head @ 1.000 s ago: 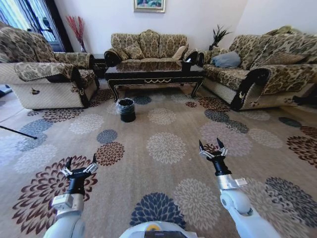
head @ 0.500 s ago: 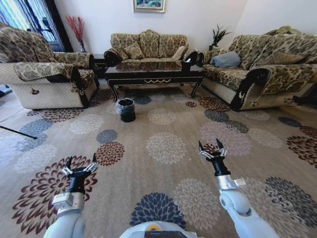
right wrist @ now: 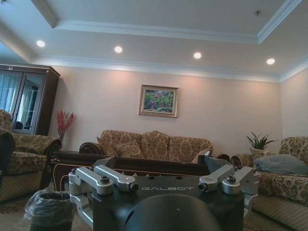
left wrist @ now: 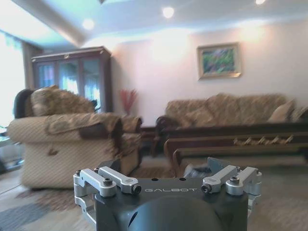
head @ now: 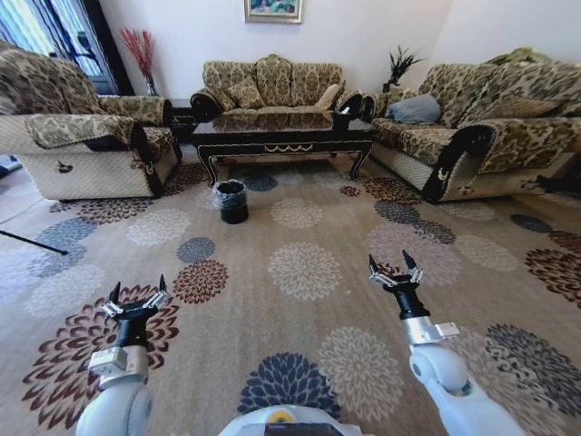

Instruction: Move to the front of the table and pick up the trash from the floor, then place it into the trash bin.

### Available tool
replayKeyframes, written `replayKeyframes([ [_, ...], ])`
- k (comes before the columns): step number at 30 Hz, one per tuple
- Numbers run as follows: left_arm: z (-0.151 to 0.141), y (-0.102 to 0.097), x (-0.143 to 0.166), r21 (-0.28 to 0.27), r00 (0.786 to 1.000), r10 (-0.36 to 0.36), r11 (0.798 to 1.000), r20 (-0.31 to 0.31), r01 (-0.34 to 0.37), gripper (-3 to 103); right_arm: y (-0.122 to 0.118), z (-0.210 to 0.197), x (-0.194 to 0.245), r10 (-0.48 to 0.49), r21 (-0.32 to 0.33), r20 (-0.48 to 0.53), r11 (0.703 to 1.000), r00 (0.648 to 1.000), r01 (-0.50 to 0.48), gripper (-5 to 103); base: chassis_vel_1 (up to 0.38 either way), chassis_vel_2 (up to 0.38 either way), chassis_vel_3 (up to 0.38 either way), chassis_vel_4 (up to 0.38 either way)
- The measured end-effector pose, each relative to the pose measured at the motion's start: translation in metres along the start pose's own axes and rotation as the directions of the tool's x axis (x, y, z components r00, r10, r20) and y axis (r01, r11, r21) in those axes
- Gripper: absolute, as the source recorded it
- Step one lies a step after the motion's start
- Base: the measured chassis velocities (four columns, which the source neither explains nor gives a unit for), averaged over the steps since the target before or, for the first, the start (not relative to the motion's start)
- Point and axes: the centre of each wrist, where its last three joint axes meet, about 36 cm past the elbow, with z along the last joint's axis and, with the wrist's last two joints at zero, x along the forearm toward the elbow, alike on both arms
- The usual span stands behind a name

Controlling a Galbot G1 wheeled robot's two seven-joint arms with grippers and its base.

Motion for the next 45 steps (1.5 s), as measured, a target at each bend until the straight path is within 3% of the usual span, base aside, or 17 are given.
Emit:
replayKeyframes([
  [4,-0.011,0.002,-0.004,0.043,0.999,0.021,0.999,0.042,-0.023,100,0.004,-0.013,0.001,0.005,0.009,-0.027,1.0,1.0,-0.005,100,0.0,0.0,0.0,0.0],
  [21,-0.013,0.004,-0.005,0.035,0.997,0.051,0.998,0.055,-0.053,100,0.011,-0.044,0.009,0.06,0.027,-0.125,0.998,0.99,-0.057,100,0.0,0.0,0.0,0.0],
  [30,-0.013,0.005,-0.004,0.026,0.997,0.051,0.998,0.051,-0.052,100,0.009,-0.051,0.004,0.063,0.019,-0.099,0.998,0.993,-0.062,100,0.0,0.0,0.0,0.0],
  [45,-0.02,0.007,-0.014,0.029,0.995,0.07,0.997,0.066,-0.072,100,-0.005,-0.054,0.022,0.073,0.089,-0.099,0.994,0.992,-0.064,100,0.0,0.0,0.0,0.0],
])
